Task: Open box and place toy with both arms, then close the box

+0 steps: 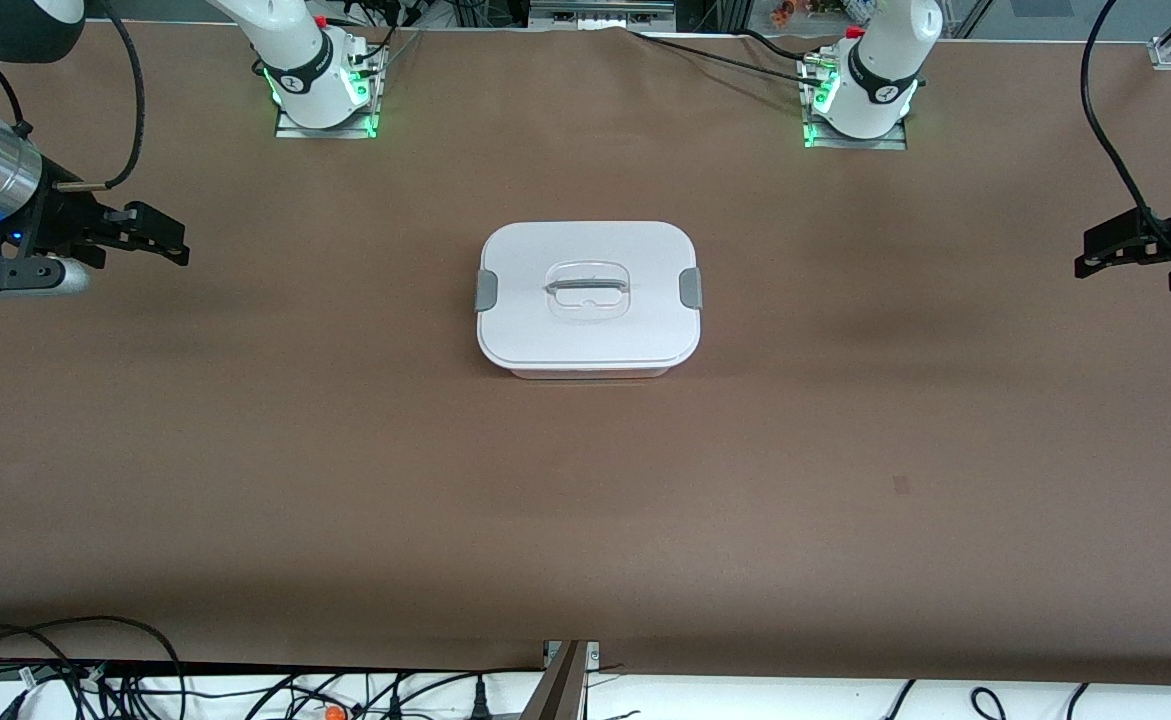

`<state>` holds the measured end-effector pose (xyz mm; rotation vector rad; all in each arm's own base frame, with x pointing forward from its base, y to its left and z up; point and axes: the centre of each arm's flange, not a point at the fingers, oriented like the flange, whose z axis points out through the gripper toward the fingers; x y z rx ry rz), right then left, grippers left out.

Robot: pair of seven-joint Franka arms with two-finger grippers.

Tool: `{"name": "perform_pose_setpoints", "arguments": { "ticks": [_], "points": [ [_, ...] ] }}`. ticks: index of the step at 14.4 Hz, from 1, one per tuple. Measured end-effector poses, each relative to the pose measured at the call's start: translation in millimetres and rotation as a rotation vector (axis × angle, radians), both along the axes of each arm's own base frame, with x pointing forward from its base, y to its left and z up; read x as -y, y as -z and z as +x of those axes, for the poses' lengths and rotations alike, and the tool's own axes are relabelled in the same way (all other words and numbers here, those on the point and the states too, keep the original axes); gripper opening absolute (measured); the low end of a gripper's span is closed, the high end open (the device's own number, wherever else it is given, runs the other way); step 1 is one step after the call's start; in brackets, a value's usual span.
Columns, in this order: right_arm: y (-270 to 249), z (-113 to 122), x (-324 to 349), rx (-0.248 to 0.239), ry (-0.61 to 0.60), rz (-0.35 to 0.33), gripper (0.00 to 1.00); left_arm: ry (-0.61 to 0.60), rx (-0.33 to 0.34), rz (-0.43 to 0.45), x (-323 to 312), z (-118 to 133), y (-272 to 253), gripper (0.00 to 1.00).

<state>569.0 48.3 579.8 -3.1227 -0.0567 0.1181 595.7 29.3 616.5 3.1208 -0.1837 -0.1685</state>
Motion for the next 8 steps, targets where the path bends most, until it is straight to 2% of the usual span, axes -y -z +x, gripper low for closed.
{"name": "perform_pose_setpoints", "arguments": {
  "ticks": [5,8],
  "points": [
    [0.0,0.0,0.0,0.000,0.000,0.000,1.00,-0.107,-0.002,0.014,-0.2,0.1,1.2,1.00],
    [0.0,-0.1,-0.3,-0.001,-0.001,0.000,1.00,-0.128,-0.012,0.020,-1.5,2.8,6.9,1.00]
  ]
}}
